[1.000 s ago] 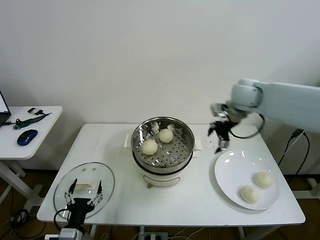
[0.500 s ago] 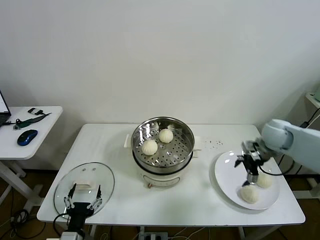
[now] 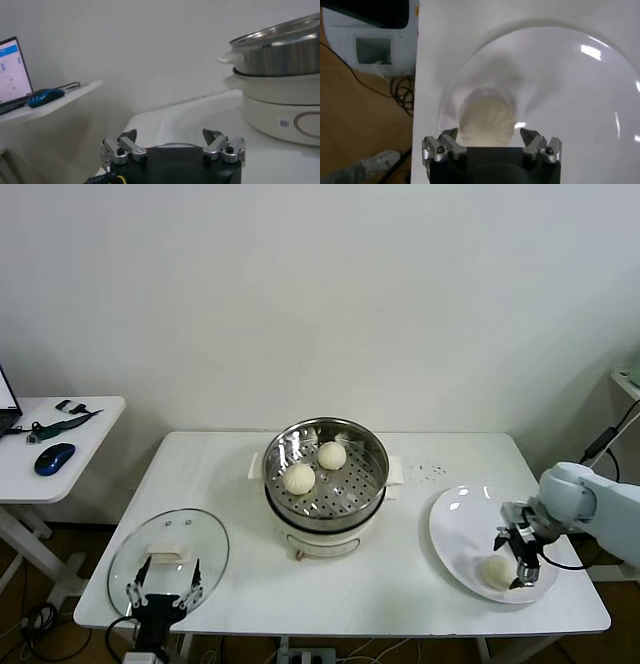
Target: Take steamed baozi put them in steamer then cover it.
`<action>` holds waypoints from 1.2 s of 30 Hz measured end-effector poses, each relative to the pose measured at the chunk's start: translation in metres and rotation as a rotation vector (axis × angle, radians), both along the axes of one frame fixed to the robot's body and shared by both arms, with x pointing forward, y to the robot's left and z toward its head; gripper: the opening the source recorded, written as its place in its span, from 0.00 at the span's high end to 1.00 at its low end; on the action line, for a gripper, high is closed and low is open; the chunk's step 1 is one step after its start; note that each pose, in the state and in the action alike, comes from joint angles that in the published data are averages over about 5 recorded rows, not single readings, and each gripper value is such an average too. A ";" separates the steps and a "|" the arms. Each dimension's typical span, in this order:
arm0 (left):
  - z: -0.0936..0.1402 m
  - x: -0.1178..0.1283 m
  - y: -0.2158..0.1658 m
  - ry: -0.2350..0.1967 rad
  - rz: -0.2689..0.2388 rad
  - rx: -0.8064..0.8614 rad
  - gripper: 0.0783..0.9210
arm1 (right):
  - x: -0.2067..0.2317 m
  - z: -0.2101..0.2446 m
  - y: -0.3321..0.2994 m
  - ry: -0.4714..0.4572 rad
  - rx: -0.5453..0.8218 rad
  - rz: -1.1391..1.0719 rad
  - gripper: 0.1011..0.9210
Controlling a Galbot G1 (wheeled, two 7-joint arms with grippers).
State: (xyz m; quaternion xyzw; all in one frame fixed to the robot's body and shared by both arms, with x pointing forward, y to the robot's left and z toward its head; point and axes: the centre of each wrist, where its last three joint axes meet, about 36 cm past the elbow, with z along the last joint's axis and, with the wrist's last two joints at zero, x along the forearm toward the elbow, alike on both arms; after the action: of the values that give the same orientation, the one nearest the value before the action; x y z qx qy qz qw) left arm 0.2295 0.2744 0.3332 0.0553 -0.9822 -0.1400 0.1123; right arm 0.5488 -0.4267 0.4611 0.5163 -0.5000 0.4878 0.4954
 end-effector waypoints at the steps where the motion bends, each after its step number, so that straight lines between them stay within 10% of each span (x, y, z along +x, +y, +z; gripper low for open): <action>1: 0.000 0.000 0.000 0.000 0.001 0.001 0.12 | 0.000 -0.001 0.001 0.001 -0.001 0.001 0.14; 20: 0.000 -0.001 0.000 -0.003 0.000 0.001 0.12 | 0.018 0.018 0.007 -0.022 0.006 0.098 0.34; 36: 0.003 -0.005 -0.002 0.008 -0.024 0.010 0.12 | 0.114 0.197 0.114 -0.194 -0.140 0.745 0.33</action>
State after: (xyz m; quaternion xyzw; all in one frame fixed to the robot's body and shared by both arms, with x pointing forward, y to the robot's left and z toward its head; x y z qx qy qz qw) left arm 0.2249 0.2723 0.3361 0.0437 -0.9816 -0.1465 0.1143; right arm 0.6632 -0.3130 0.6585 0.5789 -0.2886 0.7137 0.2688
